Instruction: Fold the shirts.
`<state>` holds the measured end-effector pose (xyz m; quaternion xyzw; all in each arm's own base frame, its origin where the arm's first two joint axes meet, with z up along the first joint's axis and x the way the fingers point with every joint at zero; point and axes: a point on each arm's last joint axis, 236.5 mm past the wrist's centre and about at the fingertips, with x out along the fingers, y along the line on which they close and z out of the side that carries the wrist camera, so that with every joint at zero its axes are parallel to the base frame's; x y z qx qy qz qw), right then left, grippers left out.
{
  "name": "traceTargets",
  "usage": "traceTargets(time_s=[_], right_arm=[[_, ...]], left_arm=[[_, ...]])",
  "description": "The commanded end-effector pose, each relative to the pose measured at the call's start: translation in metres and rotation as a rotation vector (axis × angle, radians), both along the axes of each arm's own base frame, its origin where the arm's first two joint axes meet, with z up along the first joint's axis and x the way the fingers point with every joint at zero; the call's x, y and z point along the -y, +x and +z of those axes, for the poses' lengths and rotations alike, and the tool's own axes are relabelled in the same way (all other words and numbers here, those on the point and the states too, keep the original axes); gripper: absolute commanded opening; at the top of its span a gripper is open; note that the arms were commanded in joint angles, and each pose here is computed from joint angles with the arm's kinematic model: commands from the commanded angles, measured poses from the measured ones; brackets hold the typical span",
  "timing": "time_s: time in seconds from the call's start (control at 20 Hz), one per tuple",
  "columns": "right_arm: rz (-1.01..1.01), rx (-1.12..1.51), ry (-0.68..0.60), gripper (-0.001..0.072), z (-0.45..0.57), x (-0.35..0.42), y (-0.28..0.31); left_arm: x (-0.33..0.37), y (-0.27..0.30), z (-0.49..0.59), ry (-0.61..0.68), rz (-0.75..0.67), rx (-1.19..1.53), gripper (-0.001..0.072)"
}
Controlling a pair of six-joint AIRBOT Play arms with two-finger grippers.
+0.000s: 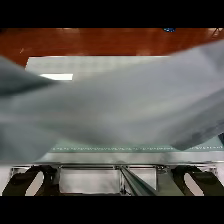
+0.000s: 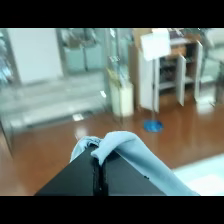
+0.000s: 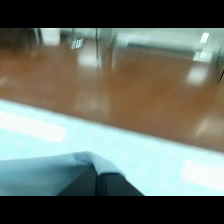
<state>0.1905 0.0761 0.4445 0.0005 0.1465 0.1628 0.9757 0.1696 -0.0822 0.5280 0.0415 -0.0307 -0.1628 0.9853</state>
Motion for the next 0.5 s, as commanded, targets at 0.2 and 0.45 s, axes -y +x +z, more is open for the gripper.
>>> traceTargets(time_s=[0.2, 0.45], right_arm=[[0.073, -0.417, 0.049, 0.0021, -0.156, -0.013, 0.092], [-0.002, -0.58, 0.14, 0.0021, -0.271, -0.004, 0.224]], left_arm=[[-0.021, 0.155, -0.212, -0.022, 0.052, -0.593, 0.0018], [-0.021, 0.293, -0.34, -0.21, 0.08, -0.78, 0.0018]])
